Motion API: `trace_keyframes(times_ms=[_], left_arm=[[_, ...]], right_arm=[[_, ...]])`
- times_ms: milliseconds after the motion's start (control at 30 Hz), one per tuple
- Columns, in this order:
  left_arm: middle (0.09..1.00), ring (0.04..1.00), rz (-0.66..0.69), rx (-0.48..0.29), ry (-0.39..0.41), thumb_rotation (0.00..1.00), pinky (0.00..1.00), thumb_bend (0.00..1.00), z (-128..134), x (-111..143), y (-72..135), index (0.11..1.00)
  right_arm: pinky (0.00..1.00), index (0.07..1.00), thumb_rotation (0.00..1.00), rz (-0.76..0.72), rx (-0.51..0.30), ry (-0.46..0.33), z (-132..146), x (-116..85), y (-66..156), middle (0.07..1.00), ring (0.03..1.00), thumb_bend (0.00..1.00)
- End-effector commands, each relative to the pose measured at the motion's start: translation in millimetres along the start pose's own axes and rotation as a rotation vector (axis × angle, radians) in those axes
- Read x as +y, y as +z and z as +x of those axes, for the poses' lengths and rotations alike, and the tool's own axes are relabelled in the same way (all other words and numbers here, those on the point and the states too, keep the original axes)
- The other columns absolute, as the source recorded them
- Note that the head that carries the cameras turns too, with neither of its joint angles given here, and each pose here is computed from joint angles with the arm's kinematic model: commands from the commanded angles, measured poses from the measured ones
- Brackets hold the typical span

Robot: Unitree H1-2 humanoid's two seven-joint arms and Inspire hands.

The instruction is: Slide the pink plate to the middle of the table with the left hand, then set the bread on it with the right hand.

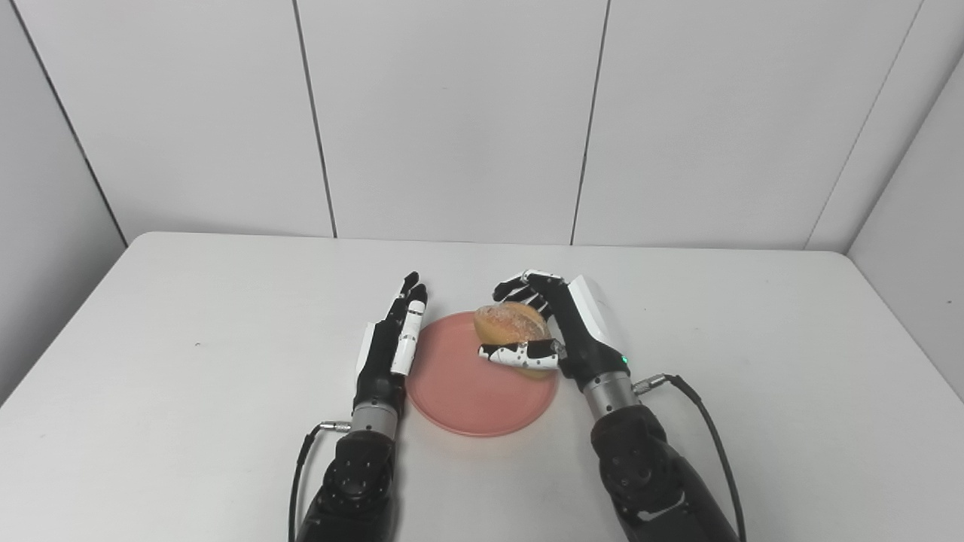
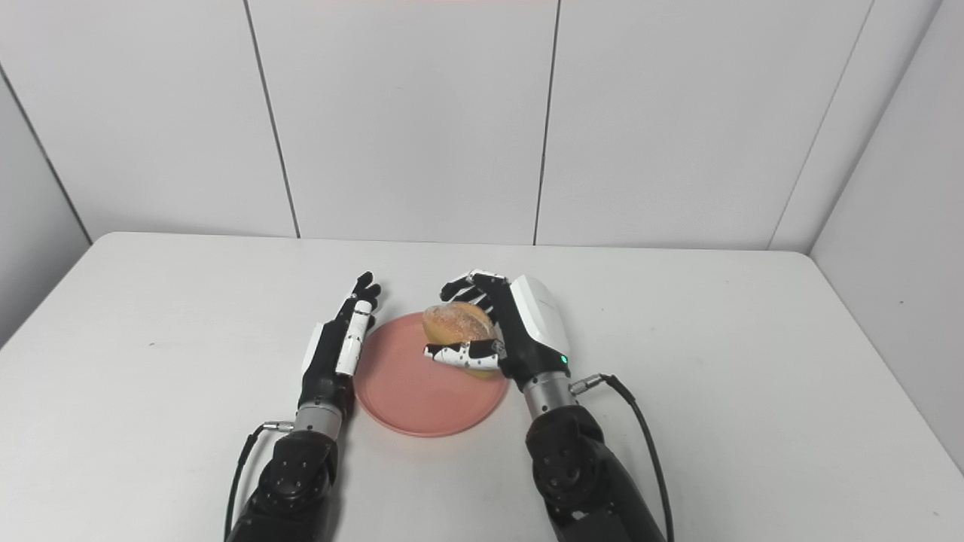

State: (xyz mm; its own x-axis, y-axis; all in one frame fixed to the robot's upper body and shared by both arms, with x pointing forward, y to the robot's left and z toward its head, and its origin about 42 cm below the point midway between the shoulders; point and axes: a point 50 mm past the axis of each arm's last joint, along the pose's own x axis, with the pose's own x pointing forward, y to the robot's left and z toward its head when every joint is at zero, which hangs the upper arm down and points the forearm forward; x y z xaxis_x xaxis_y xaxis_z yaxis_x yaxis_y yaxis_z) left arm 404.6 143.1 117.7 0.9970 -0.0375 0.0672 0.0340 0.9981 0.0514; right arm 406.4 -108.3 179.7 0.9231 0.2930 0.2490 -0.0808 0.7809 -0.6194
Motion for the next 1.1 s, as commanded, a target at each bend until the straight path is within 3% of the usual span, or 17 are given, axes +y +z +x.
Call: trace_keyframes(times_ms=[0,433,700,833,867,900,1033,1067], left_arm=[[0.941,0.963,-0.002,-0.045,0.006,1.00,0.97,0.49,2.0,-1.0,7.8,0.931],[0.939,0.961,-0.015,-0.031,-0.010,1.00,0.97,0.49,1.9,2.4,7.2,0.930],[0.938,0.953,-0.016,-0.034,-0.017,1.00,0.95,0.49,2.9,2.7,6.1,0.928],[0.940,0.955,-0.025,-0.033,-0.019,1.00,0.95,0.49,3.1,2.3,5.6,0.929],[0.937,0.952,-0.024,-0.034,-0.019,1.00,0.95,0.49,3.1,2.2,5.5,0.925],[0.935,0.949,-0.019,-0.036,-0.018,1.00,0.94,0.49,3.1,2.1,5.6,0.923],[0.933,0.948,-0.019,-0.033,-0.020,1.00,0.95,0.50,3.1,2.6,5.5,0.922],[0.933,0.949,-0.019,-0.032,-0.020,1.00,0.95,0.50,3.2,2.9,5.5,0.923]], right_arm=[[0.35,0.530,0.00,-0.016,-0.115,-0.034,17.9,-6.3,21.4,0.461,0.422,0.51],[0.32,0.542,0.00,-0.170,-0.146,0.065,19.4,22.7,-2.0,0.429,0.396,0.51],[0.31,0.544,0.00,-0.189,-0.170,0.066,18.1,28.4,-9.4,0.433,0.395,0.51],[0.35,0.534,0.00,-0.188,-0.197,0.043,18.2,28.8,-8.6,0.456,0.451,0.51],[0.39,0.523,0.00,-0.190,-0.204,0.036,18.0,28.7,-7.8,0.472,0.505,0.51],[0.47,0.510,0.07,-0.196,-0.215,0.031,17.4,28.0,-6.9,0.597,0.579,0.50],[0.60,0.500,0.15,-0.201,-0.248,0.021,14.5,24.3,-5.3,0.741,0.681,0.49],[0.62,0.653,0.32,-0.201,-0.252,0.021,13.5,23.0,-4.7,0.767,0.709,0.49]])
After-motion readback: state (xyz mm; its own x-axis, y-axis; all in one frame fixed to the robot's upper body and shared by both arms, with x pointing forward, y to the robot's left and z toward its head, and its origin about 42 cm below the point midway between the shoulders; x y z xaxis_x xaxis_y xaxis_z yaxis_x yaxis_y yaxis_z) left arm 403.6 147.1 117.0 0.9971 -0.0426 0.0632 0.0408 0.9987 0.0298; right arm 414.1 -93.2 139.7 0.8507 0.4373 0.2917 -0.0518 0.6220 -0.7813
